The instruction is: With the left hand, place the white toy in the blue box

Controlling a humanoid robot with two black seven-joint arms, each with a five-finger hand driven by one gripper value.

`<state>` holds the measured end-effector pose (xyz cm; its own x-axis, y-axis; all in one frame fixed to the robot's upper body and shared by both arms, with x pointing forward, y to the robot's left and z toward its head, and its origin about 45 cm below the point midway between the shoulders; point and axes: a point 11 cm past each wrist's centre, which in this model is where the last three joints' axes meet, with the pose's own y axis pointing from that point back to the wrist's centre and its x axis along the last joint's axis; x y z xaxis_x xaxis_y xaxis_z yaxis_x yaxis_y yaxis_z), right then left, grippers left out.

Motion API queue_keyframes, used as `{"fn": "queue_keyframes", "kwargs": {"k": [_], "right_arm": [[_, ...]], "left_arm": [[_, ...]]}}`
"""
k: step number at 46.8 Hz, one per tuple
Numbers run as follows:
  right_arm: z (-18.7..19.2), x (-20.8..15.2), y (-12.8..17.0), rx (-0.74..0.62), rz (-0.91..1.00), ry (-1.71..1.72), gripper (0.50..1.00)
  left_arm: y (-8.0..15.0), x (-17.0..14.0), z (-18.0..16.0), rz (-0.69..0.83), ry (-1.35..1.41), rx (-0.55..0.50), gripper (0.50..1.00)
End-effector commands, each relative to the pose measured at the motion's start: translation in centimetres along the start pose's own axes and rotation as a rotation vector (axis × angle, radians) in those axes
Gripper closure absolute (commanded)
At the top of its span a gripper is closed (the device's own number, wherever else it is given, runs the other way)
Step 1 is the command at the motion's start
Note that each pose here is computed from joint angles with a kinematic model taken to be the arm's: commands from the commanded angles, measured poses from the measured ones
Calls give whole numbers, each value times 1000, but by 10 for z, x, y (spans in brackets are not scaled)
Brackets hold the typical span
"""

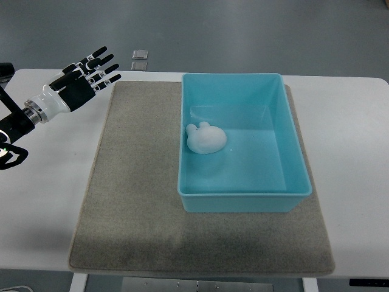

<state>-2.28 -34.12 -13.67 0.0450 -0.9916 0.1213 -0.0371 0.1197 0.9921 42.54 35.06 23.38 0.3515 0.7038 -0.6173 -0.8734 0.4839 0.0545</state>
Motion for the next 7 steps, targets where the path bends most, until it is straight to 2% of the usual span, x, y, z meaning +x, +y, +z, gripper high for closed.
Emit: {"fn": "queue_keyframes", "kwargs": {"k": [1,7], "right_arm": [[1,0,0,-1,-1,6,564],[0,0,0,2,0,12,564]], "left_arm": [[0,0,0,0,0,0,504],[0,0,0,0,1,-2,504]]}}
